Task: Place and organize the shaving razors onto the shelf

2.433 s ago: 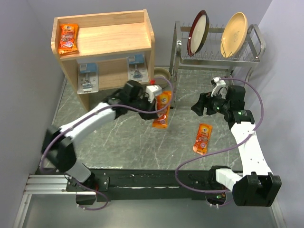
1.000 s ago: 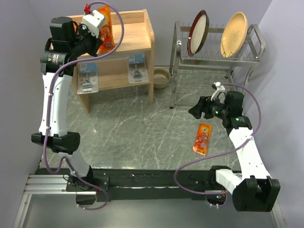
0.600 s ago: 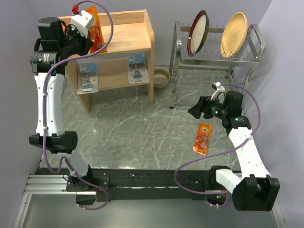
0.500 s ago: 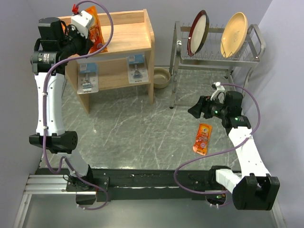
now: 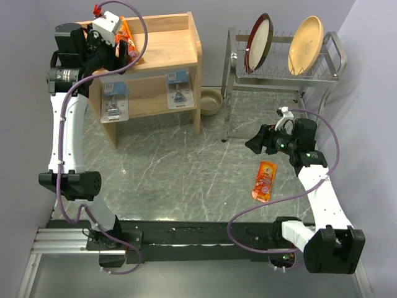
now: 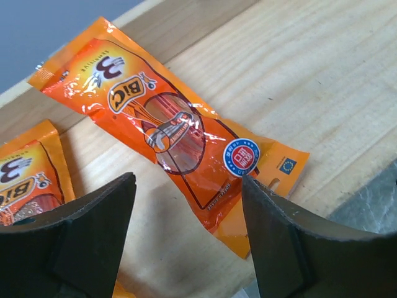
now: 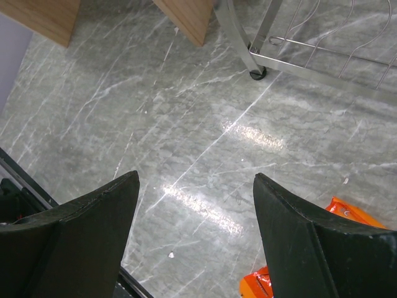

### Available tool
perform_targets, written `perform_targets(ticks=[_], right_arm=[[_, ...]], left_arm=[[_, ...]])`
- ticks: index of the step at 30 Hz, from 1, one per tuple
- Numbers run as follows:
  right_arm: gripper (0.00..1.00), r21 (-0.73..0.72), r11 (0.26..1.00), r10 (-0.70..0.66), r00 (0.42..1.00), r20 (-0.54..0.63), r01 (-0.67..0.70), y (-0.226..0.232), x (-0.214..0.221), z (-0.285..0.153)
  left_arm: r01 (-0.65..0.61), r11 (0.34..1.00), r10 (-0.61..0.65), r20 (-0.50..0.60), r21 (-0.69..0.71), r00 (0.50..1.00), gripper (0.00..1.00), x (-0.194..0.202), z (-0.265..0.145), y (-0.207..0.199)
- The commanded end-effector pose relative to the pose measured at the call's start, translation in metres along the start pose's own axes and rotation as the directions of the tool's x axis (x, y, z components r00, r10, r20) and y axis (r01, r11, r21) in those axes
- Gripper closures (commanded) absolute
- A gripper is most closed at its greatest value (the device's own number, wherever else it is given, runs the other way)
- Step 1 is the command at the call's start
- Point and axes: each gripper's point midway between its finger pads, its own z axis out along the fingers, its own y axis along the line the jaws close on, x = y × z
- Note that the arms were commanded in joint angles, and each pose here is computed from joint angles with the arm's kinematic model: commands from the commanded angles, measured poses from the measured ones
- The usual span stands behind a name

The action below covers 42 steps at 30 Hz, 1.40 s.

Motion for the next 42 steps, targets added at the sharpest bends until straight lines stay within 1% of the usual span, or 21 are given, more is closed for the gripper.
perform_targets(ticks=[1, 4, 6, 7, 8, 9, 12, 14, 15, 17, 18, 19, 21, 22, 24, 26, 31, 35, 38, 42], right_arm=[[0.18, -0.003, 1.0, -0.006, 1.0, 0.026, 0.006, -0.002, -0.006, 0.003], [0.18, -0.004, 1.0, 0.004, 1.0, 0.02, -0.004, -0.003, -0.004, 0.004], [0.18, -0.008, 1.0, 0.008, 1.0, 0.022, -0.007, -0.003, -0.005, 0.006], [0.18, -0.008, 1.0, 0.01, 1.0, 0.022, -0.01, -0.004, -0.005, 0.006], [0.18, -0.009, 1.0, 0.015, 1.0, 0.019, -0.015, -0.004, -0.004, 0.007], [0.18, -0.01, 1.0, 0.017, 1.0, 0.024, -0.017, -0.004, -0.005, 0.007], [0.18, -0.014, 1.0, 0.024, 0.999, 0.02, -0.024, -0.005, -0.004, 0.01], [0.18, -0.011, 1.0, 0.028, 0.999, 0.021, -0.028, -0.006, -0.004, 0.01], [0.18, -0.013, 1.0, 0.028, 0.999, 0.022, -0.028, -0.005, -0.005, 0.01], [0.18, -0.01, 0.999, 0.031, 0.999, 0.02, -0.03, -0.006, -0.003, 0.01], [0.18, -0.011, 0.999, 0.031, 0.999, 0.02, -0.031, -0.006, -0.003, 0.01], [0.18, -0.008, 1.0, 0.031, 0.999, 0.021, -0.03, -0.006, -0.002, 0.01], [0.18, -0.006, 0.999, 0.033, 0.999, 0.022, -0.033, -0.006, -0.002, 0.009], [0.18, -0.006, 0.999, 0.033, 0.999, 0.022, -0.033, -0.006, -0.001, 0.009], [0.18, 0.002, 0.999, 0.032, 0.999, 0.023, -0.032, -0.007, 0.001, 0.008], [0.18, 0.005, 0.999, 0.033, 0.999, 0.024, -0.033, -0.007, 0.003, 0.006], [0.18, 0.007, 0.999, 0.048, 0.999, 0.016, -0.048, -0.009, 0.012, 0.006], [0.18, 0.009, 0.999, 0.044, 0.999, 0.019, -0.044, -0.01, 0.011, 0.006], [0.18, 0.015, 0.999, 0.045, 0.999, 0.021, -0.045, -0.011, 0.01, 0.006], [0.18, 0.016, 0.999, 0.047, 0.999, 0.022, -0.048, -0.013, 0.009, 0.007]], left_arm=[[-0.009, 0.997, 0.017, 0.1, -0.076, 0.995, 0.25, -0.033, -0.021, 0.009], [-0.01, 0.996, 0.024, 0.161, -0.087, 0.987, 0.23, -0.052, -0.036, 0.007], [-0.03, 0.993, 0.058, 0.249, -0.114, 0.967, 0.23, -0.079, -0.053, 0.009], [-0.027, 0.993, 0.057, 0.261, -0.118, 0.964, 0.21, -0.079, -0.054, 0.008], [-0.037, 0.992, 0.075, 0.316, -0.124, 0.946, 0.21, -0.096, -0.069, 0.005], [-0.05, 0.991, 0.093, 0.362, -0.126, 0.928, 0.21, -0.108, -0.074, 0.004], [-0.065, 0.996, 0.084, 0.405, -0.059, 0.911, 0.18, -0.12, -0.081, -0.011], [-0.066, 0.998, 0.064, 0.396, -0.008, 0.916, 0.18, -0.117, -0.078, -0.022], [-0.076, 0.997, 0.073, 0.386, -0.008, 0.92, 0.18, -0.114, -0.076, -0.024], [-0.095, 0.995, 0.082, 0.353, 0.02, 0.932, 0.21, -0.101, -0.065, -0.038], [-0.13, 0.992, 0.121, 0.339, 0.003, 0.933, 0.23, -0.096, -0.061, -0.039], [-0.144, 0.989, 0.128, 0.319, 0.028, 0.939, 0.27, -0.089, -0.055, -0.049], [-0.183, 0.982, 0.163, 0.294, 0.041, 0.942, 0.32, -0.08, -0.048, -0.055], [-0.19, 0.98, 0.167, 0.283, 0.055, 0.944, 0.38, -0.077, -0.046, -0.058], [-0.19, 0.98, 0.169, 0.246, 0.065, 0.955, 0.43, -0.066, -0.039, -0.059], [-0.185, 0.98, 0.166, 0.22, 0.067, 0.961, 0.45, -0.059, -0.033, -0.058], [-0.183, 0.98, 0.165, 0.197, 0.075, 0.966, 0.48, -0.051, -0.026, -0.058], [-0.171, 0.982, 0.154, 0.178, 0.085, 0.972, 0.48, -0.044, -0.02, -0.06], [-0.187, 0.981, 0.176, 0.151, 0.06, 0.973, 0.5, -0.037, -0.015, -0.057], [-0.238, 0.97, 0.232, 0.12, 0.04, 0.965, 0.55, -0.03, -0.01, -0.056]])
